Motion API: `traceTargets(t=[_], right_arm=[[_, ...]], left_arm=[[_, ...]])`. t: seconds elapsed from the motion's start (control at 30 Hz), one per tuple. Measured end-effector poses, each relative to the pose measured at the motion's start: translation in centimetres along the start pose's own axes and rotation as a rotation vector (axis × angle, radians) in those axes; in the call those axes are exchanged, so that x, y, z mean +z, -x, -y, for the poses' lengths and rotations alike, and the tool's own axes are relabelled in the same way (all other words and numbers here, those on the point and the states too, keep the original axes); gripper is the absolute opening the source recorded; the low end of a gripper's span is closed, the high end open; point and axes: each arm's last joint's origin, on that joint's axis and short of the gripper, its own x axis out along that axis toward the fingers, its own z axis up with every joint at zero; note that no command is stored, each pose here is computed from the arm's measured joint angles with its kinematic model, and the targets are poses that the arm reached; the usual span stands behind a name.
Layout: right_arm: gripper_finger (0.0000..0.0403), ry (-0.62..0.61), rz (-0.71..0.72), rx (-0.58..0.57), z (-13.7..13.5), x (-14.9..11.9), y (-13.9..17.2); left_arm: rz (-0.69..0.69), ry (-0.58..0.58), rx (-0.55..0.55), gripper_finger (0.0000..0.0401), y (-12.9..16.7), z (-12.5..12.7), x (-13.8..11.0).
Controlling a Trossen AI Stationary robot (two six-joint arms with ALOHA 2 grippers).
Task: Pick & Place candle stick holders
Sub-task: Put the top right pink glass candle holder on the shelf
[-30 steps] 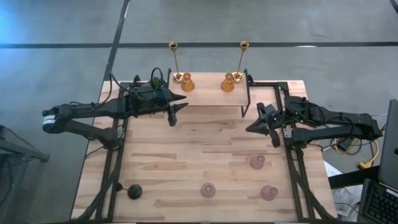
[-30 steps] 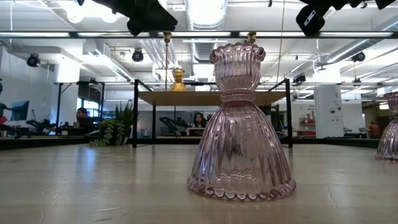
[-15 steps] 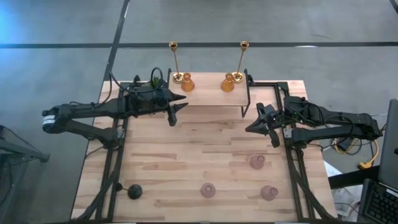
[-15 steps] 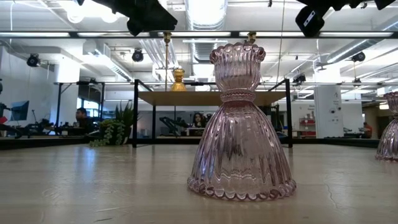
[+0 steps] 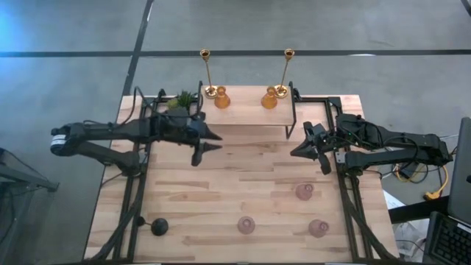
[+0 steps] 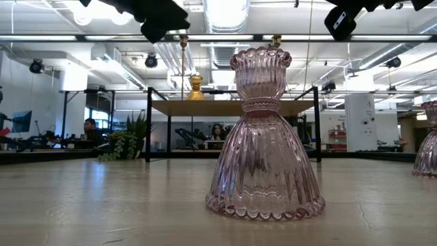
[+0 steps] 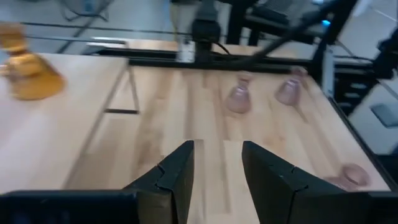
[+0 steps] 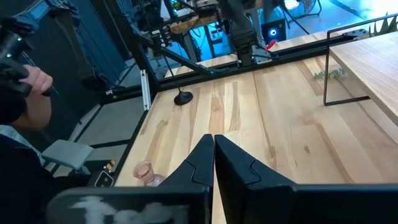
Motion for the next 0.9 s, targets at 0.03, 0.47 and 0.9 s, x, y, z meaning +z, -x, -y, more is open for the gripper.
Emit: traceTargets(t=[0.03,0.47,0.9], right_arm=[[0.0008,0.0,0.0,0.0,0.0,0.0,0.0],[0.0008,0.0,0.0,0.0,0.0,0.0,0.0],[0.0008,0.007,0.027,0.006,-0.1,0.3,0.0]], left_arm=[[-0.006,-0.004,-0.013,0.014,-0.2,0.3,-0.1],[-0.165,0.166,-0.06,0.0139,0.7,2.5,-0.9],[-0.182,0.245,0.134,0.0138,6.0,5.0,-2.5]])
